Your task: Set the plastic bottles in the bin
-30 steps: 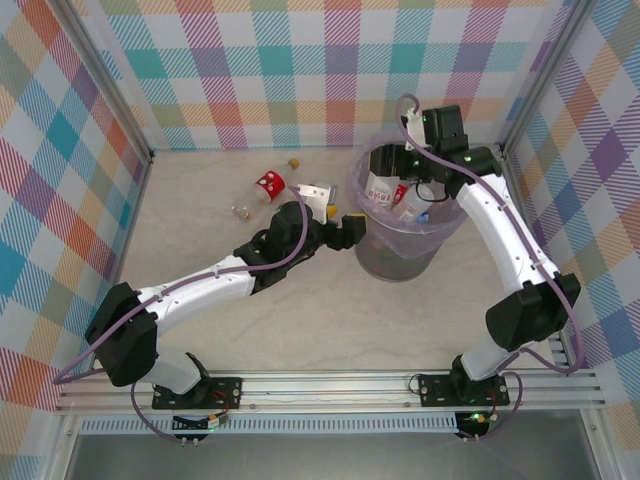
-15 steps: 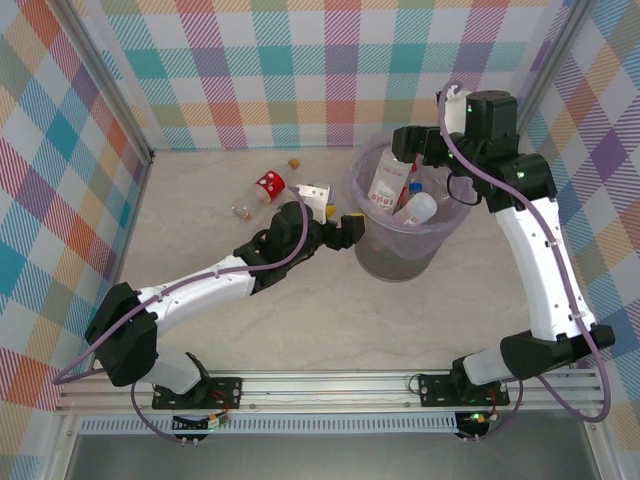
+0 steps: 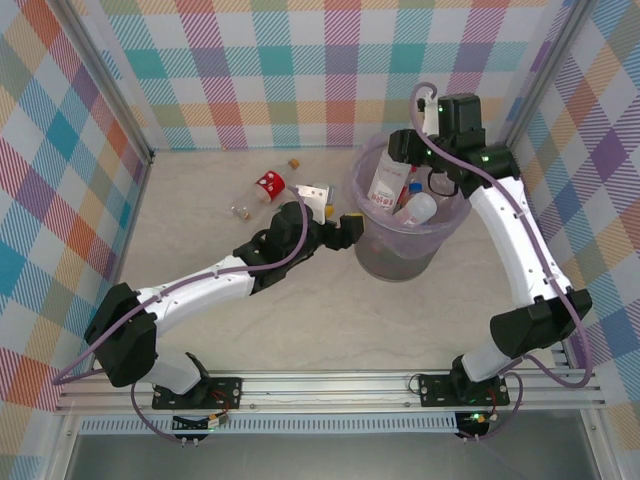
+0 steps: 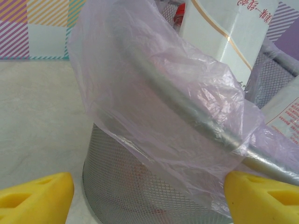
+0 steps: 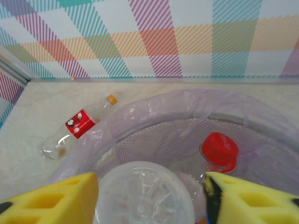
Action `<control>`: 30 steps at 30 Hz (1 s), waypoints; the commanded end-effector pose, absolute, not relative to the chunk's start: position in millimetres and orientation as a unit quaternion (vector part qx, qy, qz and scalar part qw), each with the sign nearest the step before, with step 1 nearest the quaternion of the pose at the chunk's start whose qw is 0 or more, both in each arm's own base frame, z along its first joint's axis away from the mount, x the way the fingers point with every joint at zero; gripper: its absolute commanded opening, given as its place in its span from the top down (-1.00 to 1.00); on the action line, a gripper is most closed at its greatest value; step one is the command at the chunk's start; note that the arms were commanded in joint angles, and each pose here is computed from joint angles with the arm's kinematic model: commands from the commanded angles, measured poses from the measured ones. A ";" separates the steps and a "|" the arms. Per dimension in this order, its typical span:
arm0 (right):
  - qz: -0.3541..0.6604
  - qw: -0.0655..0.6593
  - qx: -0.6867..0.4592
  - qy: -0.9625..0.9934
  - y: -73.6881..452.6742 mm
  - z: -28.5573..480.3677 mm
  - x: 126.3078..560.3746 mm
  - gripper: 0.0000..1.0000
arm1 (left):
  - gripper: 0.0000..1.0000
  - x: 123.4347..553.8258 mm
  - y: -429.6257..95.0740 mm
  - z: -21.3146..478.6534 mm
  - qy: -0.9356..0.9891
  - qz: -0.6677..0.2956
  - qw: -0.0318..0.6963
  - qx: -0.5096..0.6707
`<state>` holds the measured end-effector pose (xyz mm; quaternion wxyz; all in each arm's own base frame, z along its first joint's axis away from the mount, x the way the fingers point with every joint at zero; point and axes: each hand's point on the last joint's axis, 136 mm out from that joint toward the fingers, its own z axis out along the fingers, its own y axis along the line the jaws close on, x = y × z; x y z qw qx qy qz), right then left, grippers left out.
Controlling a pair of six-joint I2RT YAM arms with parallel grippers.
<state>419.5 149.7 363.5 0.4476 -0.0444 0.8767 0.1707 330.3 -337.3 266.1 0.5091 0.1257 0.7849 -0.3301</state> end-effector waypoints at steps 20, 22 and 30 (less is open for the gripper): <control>0.219 0.481 -0.051 0.847 159.5 398.2 378.3 -0.43 | -0.86 313.2 -295.8 315.6 0.782 -0.285 0.541 0.123; 0.223 0.489 -0.055 0.842 156.5 407.5 366.7 -0.54 | -0.94 309.1 -279.4 321.9 0.788 -0.260 0.543 0.125; 0.300 0.460 -0.104 0.829 160.7 428.8 283.2 -0.78 | -0.99 290.6 -161.6 254.4 0.902 -0.068 0.412 0.105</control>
